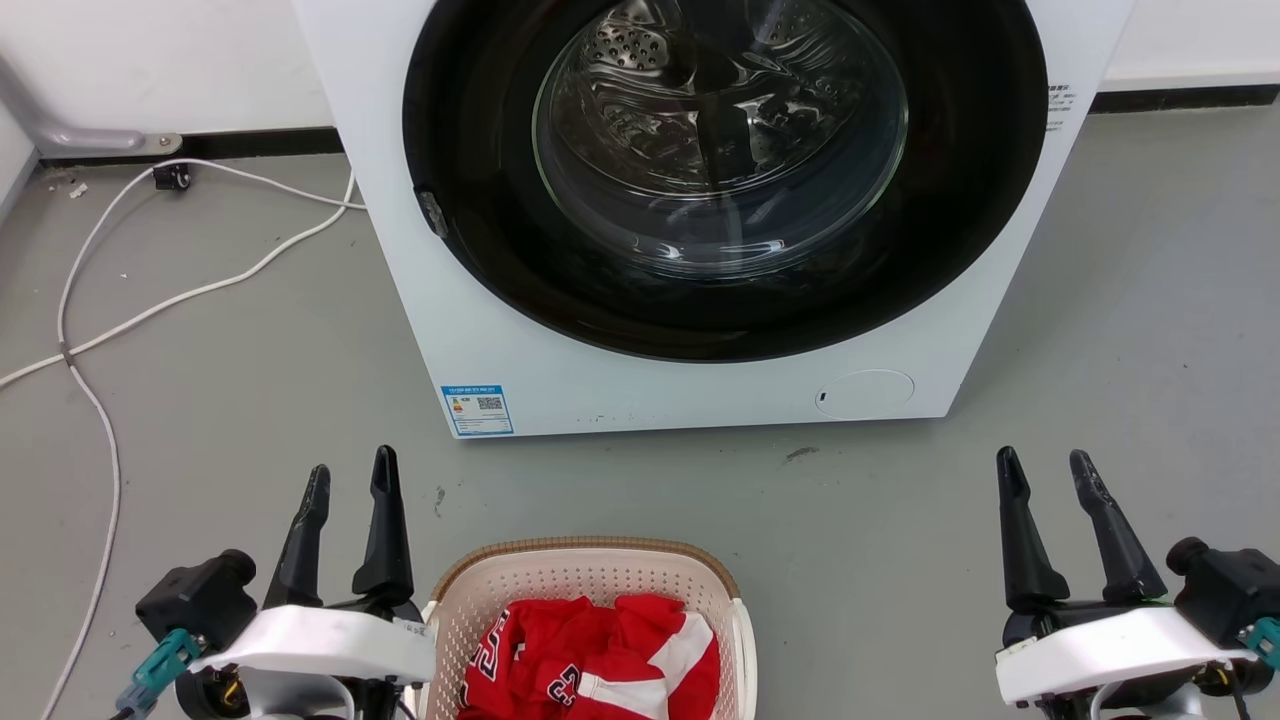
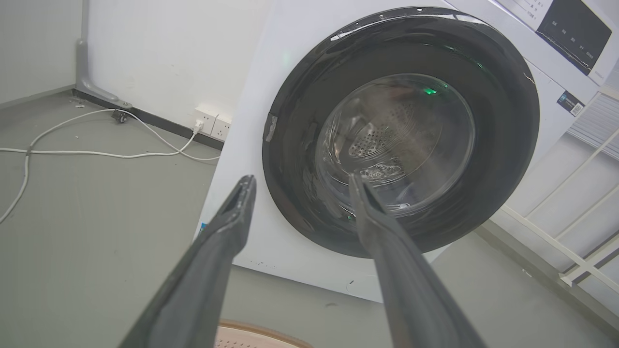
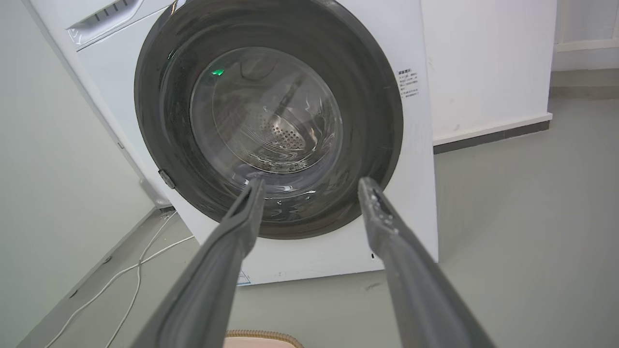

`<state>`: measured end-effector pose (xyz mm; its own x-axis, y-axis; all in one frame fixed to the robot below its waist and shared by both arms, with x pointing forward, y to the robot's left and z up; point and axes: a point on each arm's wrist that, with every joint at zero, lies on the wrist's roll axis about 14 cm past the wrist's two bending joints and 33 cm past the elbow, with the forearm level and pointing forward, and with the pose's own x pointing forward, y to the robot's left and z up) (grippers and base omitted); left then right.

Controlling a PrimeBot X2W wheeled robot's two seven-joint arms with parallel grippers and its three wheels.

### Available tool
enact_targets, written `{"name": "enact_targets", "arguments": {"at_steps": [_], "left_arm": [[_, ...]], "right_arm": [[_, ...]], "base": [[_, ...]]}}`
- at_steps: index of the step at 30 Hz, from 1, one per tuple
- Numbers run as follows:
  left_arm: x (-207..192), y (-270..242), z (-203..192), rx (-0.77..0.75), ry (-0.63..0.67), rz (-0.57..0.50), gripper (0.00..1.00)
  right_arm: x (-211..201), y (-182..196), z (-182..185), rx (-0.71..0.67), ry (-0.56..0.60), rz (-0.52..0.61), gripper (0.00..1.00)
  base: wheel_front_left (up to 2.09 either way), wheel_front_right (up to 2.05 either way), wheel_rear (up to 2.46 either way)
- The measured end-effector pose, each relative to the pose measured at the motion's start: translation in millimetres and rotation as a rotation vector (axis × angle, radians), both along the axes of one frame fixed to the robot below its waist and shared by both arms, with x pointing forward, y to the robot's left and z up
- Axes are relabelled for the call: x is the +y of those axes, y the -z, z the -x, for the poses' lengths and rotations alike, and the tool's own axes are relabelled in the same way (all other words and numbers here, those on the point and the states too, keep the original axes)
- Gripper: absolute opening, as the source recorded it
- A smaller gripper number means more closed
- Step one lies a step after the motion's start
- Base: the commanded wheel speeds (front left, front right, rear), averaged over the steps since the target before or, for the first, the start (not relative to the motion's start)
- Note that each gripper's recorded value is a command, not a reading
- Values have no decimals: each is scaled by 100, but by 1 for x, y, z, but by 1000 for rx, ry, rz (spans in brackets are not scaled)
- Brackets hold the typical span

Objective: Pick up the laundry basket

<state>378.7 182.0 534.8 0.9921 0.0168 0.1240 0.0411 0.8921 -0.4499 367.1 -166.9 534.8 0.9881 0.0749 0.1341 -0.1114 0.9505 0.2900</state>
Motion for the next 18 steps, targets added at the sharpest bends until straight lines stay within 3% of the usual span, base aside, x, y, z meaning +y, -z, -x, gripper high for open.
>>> {"name": "enact_targets", "arguments": {"at_steps": [18], "left_arm": [[-6, -3, 2, -30, 7, -161, 100]], "right_arm": [[8, -4, 4, -43, -16, 162, 100]], "base": [[0, 0, 0]]}}
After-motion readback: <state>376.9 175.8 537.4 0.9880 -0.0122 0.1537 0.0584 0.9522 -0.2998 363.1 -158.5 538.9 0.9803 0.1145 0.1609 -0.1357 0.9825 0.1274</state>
